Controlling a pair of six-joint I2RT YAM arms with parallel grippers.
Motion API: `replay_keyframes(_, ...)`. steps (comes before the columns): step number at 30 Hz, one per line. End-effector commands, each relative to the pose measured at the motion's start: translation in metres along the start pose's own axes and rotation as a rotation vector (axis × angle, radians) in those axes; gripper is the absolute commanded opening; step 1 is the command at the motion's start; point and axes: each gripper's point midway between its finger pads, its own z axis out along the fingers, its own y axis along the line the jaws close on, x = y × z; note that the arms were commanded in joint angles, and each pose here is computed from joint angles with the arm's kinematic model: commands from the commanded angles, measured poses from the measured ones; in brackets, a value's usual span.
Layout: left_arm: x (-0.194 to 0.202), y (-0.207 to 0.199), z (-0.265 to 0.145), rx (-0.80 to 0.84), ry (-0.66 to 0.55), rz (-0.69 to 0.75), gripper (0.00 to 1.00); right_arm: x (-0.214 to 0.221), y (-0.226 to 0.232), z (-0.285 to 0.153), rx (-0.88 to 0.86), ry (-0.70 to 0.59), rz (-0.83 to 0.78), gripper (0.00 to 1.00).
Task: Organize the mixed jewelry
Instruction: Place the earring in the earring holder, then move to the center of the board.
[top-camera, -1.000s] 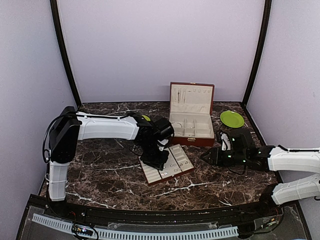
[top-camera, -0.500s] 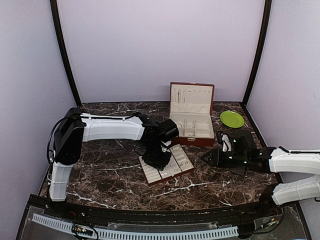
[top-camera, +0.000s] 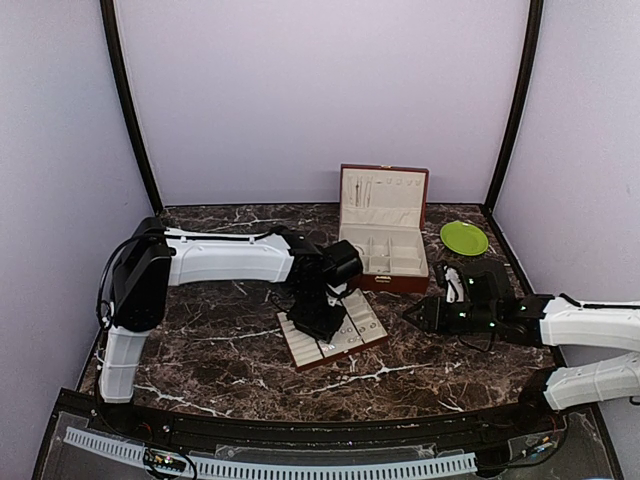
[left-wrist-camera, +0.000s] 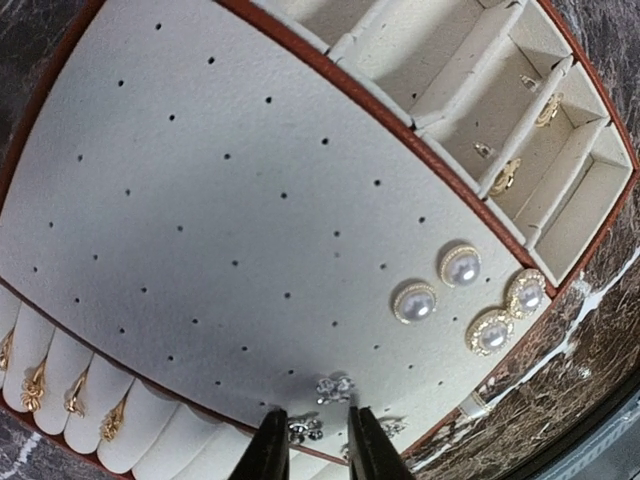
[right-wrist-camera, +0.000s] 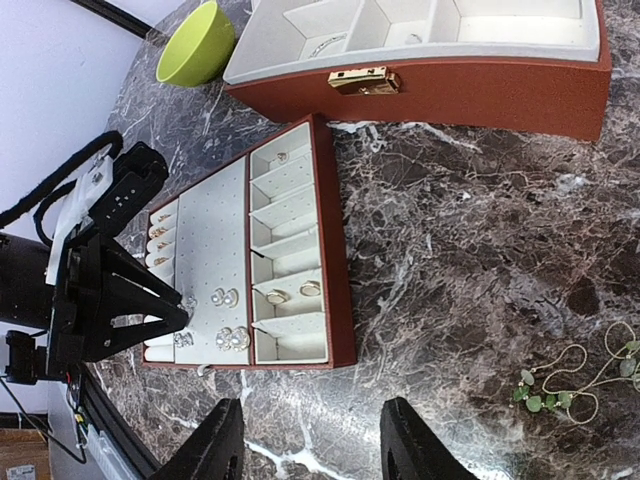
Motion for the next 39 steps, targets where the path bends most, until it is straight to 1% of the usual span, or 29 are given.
replay_keyframes(1, 0.009, 0.001, 0.018, -0.026, 0.046, 0.021, 0.25, -0.008, 0.001, -0.004, -0.008, -0.041, 0.002, 0.47)
replay_keyframes(7, 0.002, 0.001, 0.007, -0.056, 0.017, 0.028, 0.28, -0.010, 0.002, -0.005, -0.006, -0.044, 0.003, 0.47)
replay_keyframes(14, -0.022, 0.002, -0.033, -0.086, -0.123, 0.041, 0.42, -0.018, 0.005, -0.011, 0.008, -0.058, -0.009, 0.48)
replay_keyframes(19, -0.031, 0.000, -0.063, -0.064, -0.222, 0.041, 0.50, -0.025, 0.008, -0.015, 0.022, -0.073, -0.019, 0.55)
replay_keyframes(21, -0.033, -0.001, -0.074, -0.040, -0.269, 0.034, 0.53, -0.027, 0.007, -0.016, 0.036, -0.074, -0.027, 0.59)
replay_keyframes(24, -0.034, 0.000, -0.091, -0.008, -0.338, 0.012, 0.61, -0.031, 0.006, -0.018, 0.065, -0.076, -0.041, 0.67)
replay_keyframes(27, -0.032, 0.005, -0.104, 0.040, -0.403, -0.031, 0.70, -0.034, 0.008, -0.018, 0.068, -0.075, -0.056, 0.72)
replay_keyframes(29, -0.029, 0.010, -0.112, 0.091, -0.442, -0.074, 0.76, -0.035, 0.011, -0.016, 0.061, -0.068, -0.058, 0.79)
replay_keyframes(31, -0.024, 0.017, -0.115, 0.152, -0.468, -0.126, 0.80, -0.034, 0.013, -0.012, 0.050, -0.053, -0.061, 0.83)
replay_keyframes(34, -0.012, 0.029, -0.113, 0.268, -0.475, -0.216, 0.82, -0.033, 0.019, -0.004, 0.019, -0.031, -0.058, 0.87)
replay_keyframes(35, -0.002, 0.036, -0.101, 0.290, -0.453, -0.249, 0.83, -0.033, 0.021, -0.001, 0.008, -0.027, -0.055, 0.87)
replay_keyframes(37, 0.006, 0.042, -0.097, 0.366, -0.453, -0.309, 0.84, -0.032, 0.025, 0.005, -0.013, -0.019, -0.049, 0.89)
replay_keyframes(39, 0.012, 0.051, -0.092, 0.404, -0.459, -0.356, 0.86, -0.030, 0.025, 0.013, -0.016, -0.005, -0.041, 0.89)
